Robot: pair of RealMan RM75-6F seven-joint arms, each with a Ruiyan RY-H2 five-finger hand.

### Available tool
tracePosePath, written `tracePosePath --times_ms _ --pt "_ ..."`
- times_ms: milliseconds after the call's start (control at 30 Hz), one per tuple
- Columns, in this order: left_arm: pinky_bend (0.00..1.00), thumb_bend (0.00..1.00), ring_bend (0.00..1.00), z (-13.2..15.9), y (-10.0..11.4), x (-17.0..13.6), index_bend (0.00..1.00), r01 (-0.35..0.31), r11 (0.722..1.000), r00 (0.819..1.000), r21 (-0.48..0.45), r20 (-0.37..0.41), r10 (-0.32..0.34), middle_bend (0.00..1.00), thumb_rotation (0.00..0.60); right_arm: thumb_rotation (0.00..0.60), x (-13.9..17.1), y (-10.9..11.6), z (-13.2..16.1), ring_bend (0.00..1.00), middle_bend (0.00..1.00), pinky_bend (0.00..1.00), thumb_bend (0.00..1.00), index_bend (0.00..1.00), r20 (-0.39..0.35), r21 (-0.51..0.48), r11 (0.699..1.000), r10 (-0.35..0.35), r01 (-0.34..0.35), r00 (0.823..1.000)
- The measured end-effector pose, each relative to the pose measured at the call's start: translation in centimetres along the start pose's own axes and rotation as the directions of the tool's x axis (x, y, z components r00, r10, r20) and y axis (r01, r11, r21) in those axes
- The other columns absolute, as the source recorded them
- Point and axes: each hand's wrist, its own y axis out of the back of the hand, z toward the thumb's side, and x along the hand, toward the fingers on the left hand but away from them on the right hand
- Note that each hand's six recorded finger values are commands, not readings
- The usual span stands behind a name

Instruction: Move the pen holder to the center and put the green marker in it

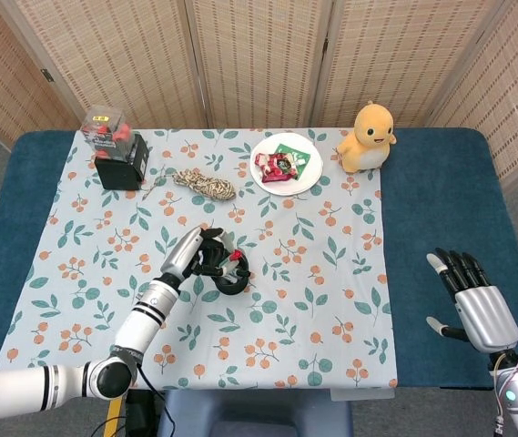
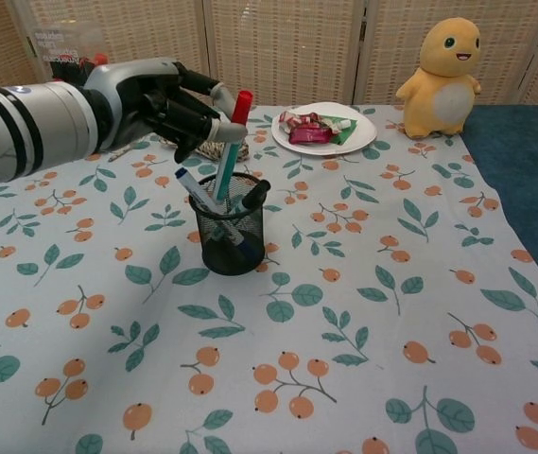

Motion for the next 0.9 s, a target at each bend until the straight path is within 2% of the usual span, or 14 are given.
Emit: tracePosePath --times_ms 67,133,300,433,567,633,767,900 --pt "0.76 0.25 0.73 -0.2 0.0 0.0 0.38 0.003 1.000 1.000 0.001 0.004 -0.003 0.84 0.600 0.600 0.0 0.0 0.0 0.00 0.00 0.00 0.15 0.00 0.000 0.001 1.000 -0.002 0.002 1.000" --pt "0.76 0.21 0.72 -0.5 0.0 -0.1 0.28 0.012 1.000 1.000 0.002 0.006 -0.012 0.83 0.600 0.600 0.1 0.0 0.1 0.00 0.00 0.00 0.15 0.00 -0.001 0.001 1.000 -0.002 0.002 1.000" --pt "0.75 0.16 0.65 -1.0 0.2 -0.1 0.09 0.027 1.000 1.000 -0.001 0.004 -0.027 0.77 0.600 0.600 0.0 -0.1 0.1 0.00 0.00 0.00 0.15 0.00 0.000 0.003 1.000 0.001 -0.001 1.000" --pt "0.72 0.16 0.57 -1.0 1.1 -0.7 0.05 0.021 1.000 1.000 0.006 0.015 -0.021 0.72 0.600 0.600 0.0 -0.1 0.0 0.00 0.00 0.00 0.15 0.00 0.003 0.000 1.000 0.004 -0.004 1.000" --pt "0.66 0.16 0.39 -0.7 2.8 -2.4 0.01 0.012 0.998 0.999 0.068 0.039 -0.015 0.57 0.600 0.600 0.1 0.1 -0.2 0.00 0.00 0.00 0.15 0.00 0.006 -0.004 1.000 -0.005 0.005 1.000" --pt "0.63 0.16 0.33 -0.6 4.2 -3.8 0.00 -0.003 0.991 0.998 0.133 0.056 -0.004 0.49 0.600 0.600 0.2 0.4 -0.3 0.00 0.00 0.00 0.15 0.00 0.013 -0.003 1.000 -0.017 0.017 1.000" --pt "0.58 0.15 0.25 -1.0 7.4 -7.5 0.00 -0.062 0.955 0.996 0.291 0.085 0.039 0.36 0.600 0.600 0.5 0.8 -0.6 0.00 0.00 0.00 0.15 0.00 0.038 0.014 0.999 -0.046 0.045 0.998" --pt "0.56 0.15 0.23 -1.8 11.4 -12.5 0.00 -0.178 0.885 0.983 0.431 0.125 0.137 0.32 0.600 0.600 0.7 1.1 -0.9 0.00 0.00 0.00 0.15 0.00 0.075 0.042 0.996 -0.080 0.077 0.994"
